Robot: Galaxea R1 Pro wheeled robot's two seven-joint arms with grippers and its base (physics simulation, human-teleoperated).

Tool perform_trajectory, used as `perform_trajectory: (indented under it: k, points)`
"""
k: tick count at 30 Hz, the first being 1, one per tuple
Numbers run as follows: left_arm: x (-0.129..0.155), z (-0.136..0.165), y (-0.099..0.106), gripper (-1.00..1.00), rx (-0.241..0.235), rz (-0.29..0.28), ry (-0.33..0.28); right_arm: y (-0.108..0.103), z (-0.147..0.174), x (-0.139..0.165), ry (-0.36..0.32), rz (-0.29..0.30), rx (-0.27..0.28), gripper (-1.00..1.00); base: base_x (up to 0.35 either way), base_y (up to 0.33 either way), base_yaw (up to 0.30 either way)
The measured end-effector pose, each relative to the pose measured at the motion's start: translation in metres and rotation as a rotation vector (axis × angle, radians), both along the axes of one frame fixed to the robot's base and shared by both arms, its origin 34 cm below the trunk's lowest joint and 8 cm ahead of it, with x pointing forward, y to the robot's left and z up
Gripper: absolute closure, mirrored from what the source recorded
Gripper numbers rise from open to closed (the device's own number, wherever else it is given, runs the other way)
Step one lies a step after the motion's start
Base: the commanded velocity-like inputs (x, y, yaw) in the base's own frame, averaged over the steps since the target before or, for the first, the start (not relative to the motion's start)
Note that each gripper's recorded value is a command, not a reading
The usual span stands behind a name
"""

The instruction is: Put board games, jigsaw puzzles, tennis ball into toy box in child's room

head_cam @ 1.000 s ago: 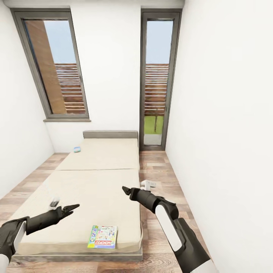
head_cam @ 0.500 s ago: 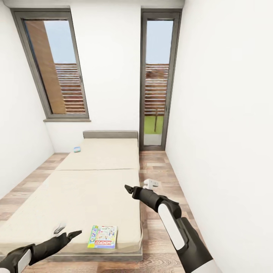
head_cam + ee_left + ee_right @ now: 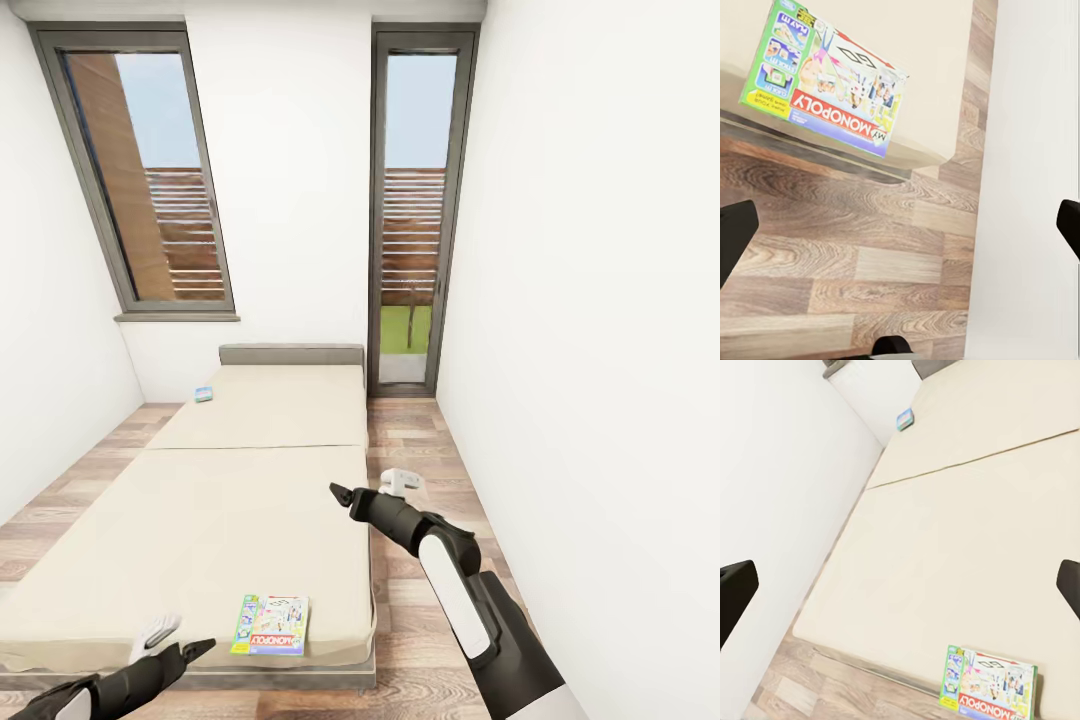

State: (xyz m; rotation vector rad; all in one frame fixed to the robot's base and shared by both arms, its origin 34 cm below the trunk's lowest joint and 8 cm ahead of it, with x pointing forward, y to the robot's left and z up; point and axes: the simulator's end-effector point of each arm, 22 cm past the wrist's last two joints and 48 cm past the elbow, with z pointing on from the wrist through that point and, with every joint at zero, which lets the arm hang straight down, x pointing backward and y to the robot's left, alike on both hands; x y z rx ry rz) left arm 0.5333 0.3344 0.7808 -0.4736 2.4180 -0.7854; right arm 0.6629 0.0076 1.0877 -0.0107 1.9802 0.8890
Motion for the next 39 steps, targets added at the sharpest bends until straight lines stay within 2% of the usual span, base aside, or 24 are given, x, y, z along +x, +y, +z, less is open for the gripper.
perform_trajectory:
  k: [7, 13, 19, 33, 39]
  points:
    - [0.000, 0.001, -0.001, -1.00, -0.012, 0.007, -0.001, 0.001, 0.024, 0.000, -0.048, 0.005, 0.016, -1.00, 0.000, 0.000, 0.000]
    - [0.006, 0.005, 0.003, -1.00, -0.035, 0.049, -0.015, 0.004, 0.037, -0.005, -0.068, 0.016, 0.026, -1.00, 0.000, 0.000, 0.000]
    - [0.012, 0.009, 0.006, -1.00, -0.061, 0.091, -0.031, 0.007, 0.038, -0.008, -0.067, 0.020, 0.033, -1.00, 0.000, 0.000, 0.000]
    - [0.022, 0.003, 0.008, -1.00, -0.077, 0.113, -0.034, 0.010, 0.030, -0.004, -0.068, 0.024, 0.037, -1.00, 0.000, 0.000, 0.000]
    - [0.029, 0.003, 0.011, -1.00, -0.101, 0.147, -0.038, 0.014, 0.025, -0.004, -0.071, 0.035, 0.035, -1.00, 0.000, 0.000, 0.000]
